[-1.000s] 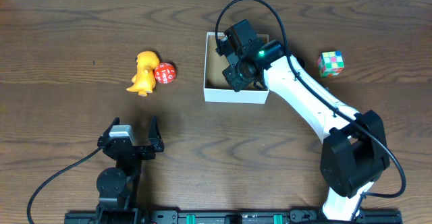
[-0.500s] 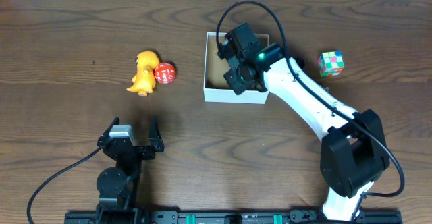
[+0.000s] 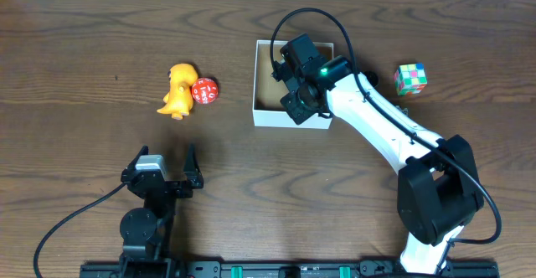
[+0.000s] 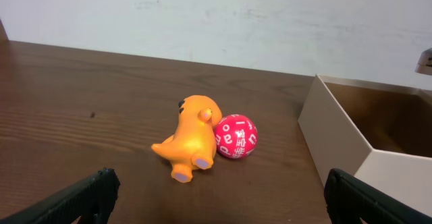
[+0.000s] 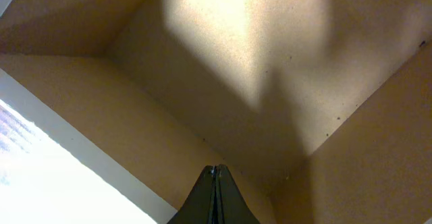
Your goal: Pack container
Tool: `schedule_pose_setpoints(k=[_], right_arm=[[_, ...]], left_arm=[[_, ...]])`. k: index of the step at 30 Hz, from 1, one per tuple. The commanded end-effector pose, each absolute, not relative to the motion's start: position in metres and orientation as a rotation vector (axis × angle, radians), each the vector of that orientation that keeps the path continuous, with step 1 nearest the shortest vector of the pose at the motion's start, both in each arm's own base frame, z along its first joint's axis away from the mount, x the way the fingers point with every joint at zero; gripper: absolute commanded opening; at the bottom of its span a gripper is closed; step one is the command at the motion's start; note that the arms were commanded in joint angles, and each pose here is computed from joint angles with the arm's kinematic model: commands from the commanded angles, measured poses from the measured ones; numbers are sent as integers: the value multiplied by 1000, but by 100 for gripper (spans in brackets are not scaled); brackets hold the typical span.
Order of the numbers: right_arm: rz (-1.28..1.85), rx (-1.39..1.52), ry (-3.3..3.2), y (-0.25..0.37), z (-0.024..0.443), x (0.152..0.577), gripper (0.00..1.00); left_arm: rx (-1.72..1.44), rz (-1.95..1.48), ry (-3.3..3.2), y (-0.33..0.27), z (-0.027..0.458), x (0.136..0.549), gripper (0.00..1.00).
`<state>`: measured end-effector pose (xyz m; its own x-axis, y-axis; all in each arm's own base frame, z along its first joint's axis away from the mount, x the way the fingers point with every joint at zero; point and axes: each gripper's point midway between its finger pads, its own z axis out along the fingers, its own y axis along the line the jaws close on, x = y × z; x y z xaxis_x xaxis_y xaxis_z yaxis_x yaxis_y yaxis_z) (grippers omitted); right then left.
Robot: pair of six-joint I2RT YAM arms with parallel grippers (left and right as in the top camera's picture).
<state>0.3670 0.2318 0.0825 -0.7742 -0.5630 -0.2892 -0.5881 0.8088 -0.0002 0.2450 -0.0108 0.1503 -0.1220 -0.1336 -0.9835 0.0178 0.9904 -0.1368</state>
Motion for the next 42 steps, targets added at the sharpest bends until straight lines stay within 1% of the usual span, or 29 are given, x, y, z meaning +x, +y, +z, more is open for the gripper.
schedule_pose_setpoints(k=[1, 5, 10, 14, 30, 42], right_arm=[[169, -939, 2719, 240, 82, 357, 1], [247, -990, 2710, 248, 83, 351, 1], [269, -995, 2714, 250, 84, 348, 1], [330, -1065, 2708, 254, 84, 340, 1], [330, -1149, 2722, 248, 85, 327, 1], [315, -1258, 2704, 238, 97, 313, 1]], left_arm=[[-101, -114, 1744, -8, 132, 244, 98], [-101, -114, 1744, -8, 132, 244, 98], [-101, -114, 1744, -8, 132, 244, 98], [-101, -114, 1744, -8, 132, 244, 98], [-101, -114, 1744, -8, 132, 244, 98], [-101, -114, 1744, -8, 132, 244, 98]])
